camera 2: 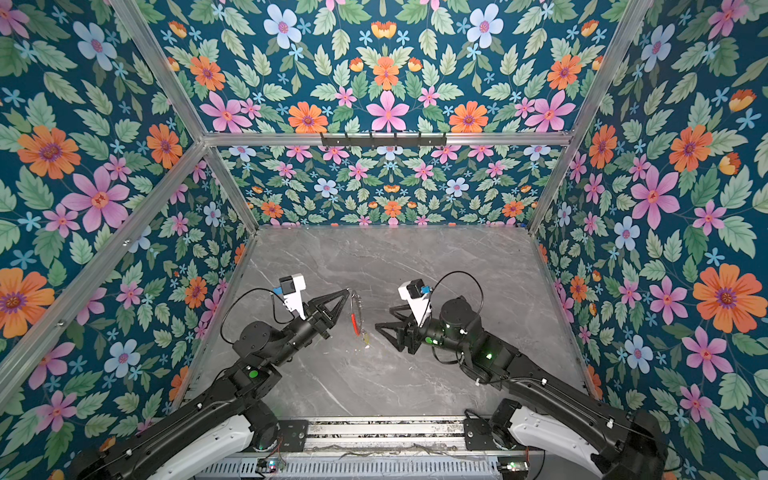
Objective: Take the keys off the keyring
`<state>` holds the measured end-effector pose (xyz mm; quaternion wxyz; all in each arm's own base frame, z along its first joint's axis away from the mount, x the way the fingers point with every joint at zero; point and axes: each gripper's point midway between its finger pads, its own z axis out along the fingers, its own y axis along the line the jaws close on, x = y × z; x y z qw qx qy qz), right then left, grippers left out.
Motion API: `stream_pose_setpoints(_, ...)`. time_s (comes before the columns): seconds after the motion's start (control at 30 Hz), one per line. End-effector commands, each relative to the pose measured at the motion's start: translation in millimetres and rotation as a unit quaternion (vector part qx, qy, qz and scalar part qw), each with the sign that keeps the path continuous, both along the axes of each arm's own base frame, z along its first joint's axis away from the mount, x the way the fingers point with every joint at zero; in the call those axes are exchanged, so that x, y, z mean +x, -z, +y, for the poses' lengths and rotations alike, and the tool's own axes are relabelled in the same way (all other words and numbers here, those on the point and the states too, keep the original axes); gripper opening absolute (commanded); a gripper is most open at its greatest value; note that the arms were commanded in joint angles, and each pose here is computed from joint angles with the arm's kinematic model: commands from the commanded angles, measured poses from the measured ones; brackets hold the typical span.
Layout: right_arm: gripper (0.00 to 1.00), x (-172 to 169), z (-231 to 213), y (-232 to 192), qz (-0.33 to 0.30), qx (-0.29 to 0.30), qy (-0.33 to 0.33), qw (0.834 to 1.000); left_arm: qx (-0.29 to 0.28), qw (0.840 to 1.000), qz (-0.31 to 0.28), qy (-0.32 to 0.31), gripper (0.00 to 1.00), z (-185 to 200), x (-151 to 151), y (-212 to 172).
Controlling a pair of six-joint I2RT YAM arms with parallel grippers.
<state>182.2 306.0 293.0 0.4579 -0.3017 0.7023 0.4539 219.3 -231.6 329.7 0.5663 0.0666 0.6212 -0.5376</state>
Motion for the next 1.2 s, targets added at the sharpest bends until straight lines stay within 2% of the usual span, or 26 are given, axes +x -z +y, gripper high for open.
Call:
stream_pose_setpoints(0.0,0.67,3.7,15.3,-11.0,-0.055,-0.019,0.009,0.998,-0.018,1.000,0.004,-0.021,0.00,5.0,6.9,-7.8)
stream_pose_setpoints(0.27,0.67,26.3,51.3,-3.1,-0.060,-0.059,0.014,0.996,-0.027,1.000,0.006,-0.012,0.00,1.7,6.8,-11.3)
stream_pose_setpoints(0.33,0.64,32.2,54.9,2.8,-0.059,-0.070,0.021,0.996,-0.027,1.000,0.005,-0.009,0.00,1.1,5.9,-12.6)
stream_pose_setpoints(0.43,0.51,36.7,59.3,12.1,-0.055,-0.083,0.023,0.995,-0.027,1.000,0.005,-0.006,0.00,1.0,4.8,-13.5)
stream_pose_setpoints(0.53,0.31,36.7,61.3,18.8,-0.050,-0.088,0.020,0.995,-0.025,1.000,0.006,-0.010,0.00,2.4,5.0,-12.9)
stream_pose_setpoints(0.73,0.01,38.5,56.8,22.1,-0.043,-0.094,0.020,0.994,-0.019,1.000,0.006,0.002,0.01,-0.8,2.0,-12.2)
stream_pose_setpoints(0.83,0.00,41.6,49.3,20.9,-0.034,-0.087,0.020,0.995,-0.015,1.000,0.003,0.006,0.27,-1.0,-0.5,-10.9)
stream_pose_setpoints(0.9,0.00,44.1,41.9,19.2,-0.025,-0.086,0.019,0.996,-0.011,1.000,-0.003,0.008,0.40,0.6,-3.7,-11.4)
stream_pose_setpoints(1.03,0.00,45.4,16.6,9.4,-0.001,-0.083,0.002,0.997,0.014,1.000,-0.012,0.017,0.51,3.3,-13.4,-3.9)
stream_pose_setpoints(1.17,0.00,37.1,-9.0,-9.7,0.016,-0.050,-0.040,0.998,0.035,0.998,-0.010,0.057,0.55,-3.8,-24.4,8.8)
